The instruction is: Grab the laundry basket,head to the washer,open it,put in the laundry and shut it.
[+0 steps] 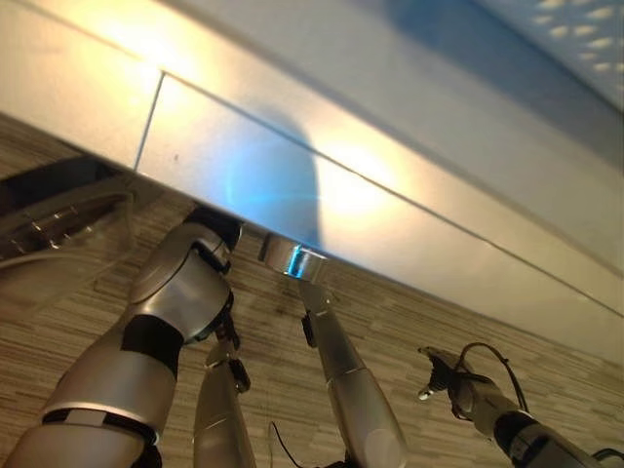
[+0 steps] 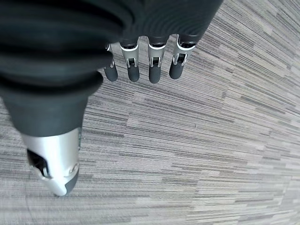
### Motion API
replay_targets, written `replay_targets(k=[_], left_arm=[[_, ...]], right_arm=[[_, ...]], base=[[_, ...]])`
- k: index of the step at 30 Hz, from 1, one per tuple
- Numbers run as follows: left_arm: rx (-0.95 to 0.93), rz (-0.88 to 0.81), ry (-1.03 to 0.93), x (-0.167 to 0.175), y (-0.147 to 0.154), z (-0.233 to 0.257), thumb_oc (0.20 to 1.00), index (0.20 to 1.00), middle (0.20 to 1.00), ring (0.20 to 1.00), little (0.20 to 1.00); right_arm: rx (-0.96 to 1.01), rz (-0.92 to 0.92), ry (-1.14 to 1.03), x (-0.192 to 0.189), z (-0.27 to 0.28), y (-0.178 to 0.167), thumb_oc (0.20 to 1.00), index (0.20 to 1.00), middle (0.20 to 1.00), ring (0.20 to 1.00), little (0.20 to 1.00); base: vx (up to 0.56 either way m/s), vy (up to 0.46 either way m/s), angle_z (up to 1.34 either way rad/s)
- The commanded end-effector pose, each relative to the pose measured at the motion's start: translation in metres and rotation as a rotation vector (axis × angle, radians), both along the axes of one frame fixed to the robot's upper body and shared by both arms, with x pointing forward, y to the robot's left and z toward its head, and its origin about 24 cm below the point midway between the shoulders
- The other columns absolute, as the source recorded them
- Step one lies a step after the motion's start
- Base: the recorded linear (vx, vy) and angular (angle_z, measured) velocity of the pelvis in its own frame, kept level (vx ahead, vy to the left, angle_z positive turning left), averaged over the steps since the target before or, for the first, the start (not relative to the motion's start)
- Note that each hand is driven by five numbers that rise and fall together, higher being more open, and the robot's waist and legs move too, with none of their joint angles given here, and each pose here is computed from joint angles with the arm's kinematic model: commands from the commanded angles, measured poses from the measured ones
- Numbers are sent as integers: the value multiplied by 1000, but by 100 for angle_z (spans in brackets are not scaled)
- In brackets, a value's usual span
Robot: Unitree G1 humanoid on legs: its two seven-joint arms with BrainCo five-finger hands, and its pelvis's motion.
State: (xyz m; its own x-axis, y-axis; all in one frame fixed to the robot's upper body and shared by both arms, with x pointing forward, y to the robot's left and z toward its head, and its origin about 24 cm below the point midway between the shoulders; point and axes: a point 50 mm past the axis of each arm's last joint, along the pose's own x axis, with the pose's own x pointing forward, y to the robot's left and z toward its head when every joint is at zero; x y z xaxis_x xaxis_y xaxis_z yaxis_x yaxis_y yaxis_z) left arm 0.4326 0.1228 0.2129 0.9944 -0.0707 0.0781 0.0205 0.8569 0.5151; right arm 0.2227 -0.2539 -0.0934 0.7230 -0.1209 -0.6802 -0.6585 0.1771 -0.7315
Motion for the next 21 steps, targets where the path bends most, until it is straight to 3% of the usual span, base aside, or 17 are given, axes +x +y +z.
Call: replay_targets(k=[1,3,4,6,8,11,14,16,17,21], left_arm=[[315,-71,-317,-9,-40,111,1000,1000,1000,1000,1000],[316,-71,-317,-9,-40,111,1000,1000,1000,1000,1000],[581,-80,-340,-10,-62,92,1000,1000,1000,1000,1000],[648,-88,-348,-10,-68,84,1000,1000,1000,1000,1000],[825,-169,-329,-13,-87,42,1000,1000,1000,1000,1000],[840,-306,-328,-30,-117,-11,1000,1000,1000,1000,1000],[729,-399,-241,-49,-129,-64,1000,1000,1000,1000,1000],[731,-399,-240,-49,-128,-64,1000,1000,1000,1000,1000],[631,-476,-97,-74,-119,-122,1000,1000,1000,1000,1000],[488,-501,135,-109,-90,-191,1000,1000,1000,1000,1000]], right_arm=[[-42,-85,100,-26,-11,-24,1000,1000,1000,1000,1000],[-42,-85,100,-26,-11,-24,1000,1000,1000,1000,1000],[-17,-100,81,-20,-10,-19,1000,1000,1000,1000,1000],[-12,-104,70,-17,-9,-17,1000,1000,1000,1000,1000],[-6,-110,61,-14,-9,-14,1000,1000,1000,1000,1000],[-48,-135,96,-22,-12,-22,1000,1000,1000,1000,1000],[-52,-203,132,-42,-20,-31,1000,1000,1000,1000,1000],[-52,-202,132,-42,-20,-30,1000,1000,1000,1000,1000],[-77,-255,166,-54,-22,-42,1000,1000,1000,1000,1000],[-29,-361,240,-85,-37,-38,1000,1000,1000,1000,1000]], base=[[-13,-4,19],[-19,-7,20],[-26,-10,10],[-19,-1,1],[-24,47,-1],[-24,61,-1],[-21,109,16],[-12,99,7],[-15,186,2],[-11,157,2]])
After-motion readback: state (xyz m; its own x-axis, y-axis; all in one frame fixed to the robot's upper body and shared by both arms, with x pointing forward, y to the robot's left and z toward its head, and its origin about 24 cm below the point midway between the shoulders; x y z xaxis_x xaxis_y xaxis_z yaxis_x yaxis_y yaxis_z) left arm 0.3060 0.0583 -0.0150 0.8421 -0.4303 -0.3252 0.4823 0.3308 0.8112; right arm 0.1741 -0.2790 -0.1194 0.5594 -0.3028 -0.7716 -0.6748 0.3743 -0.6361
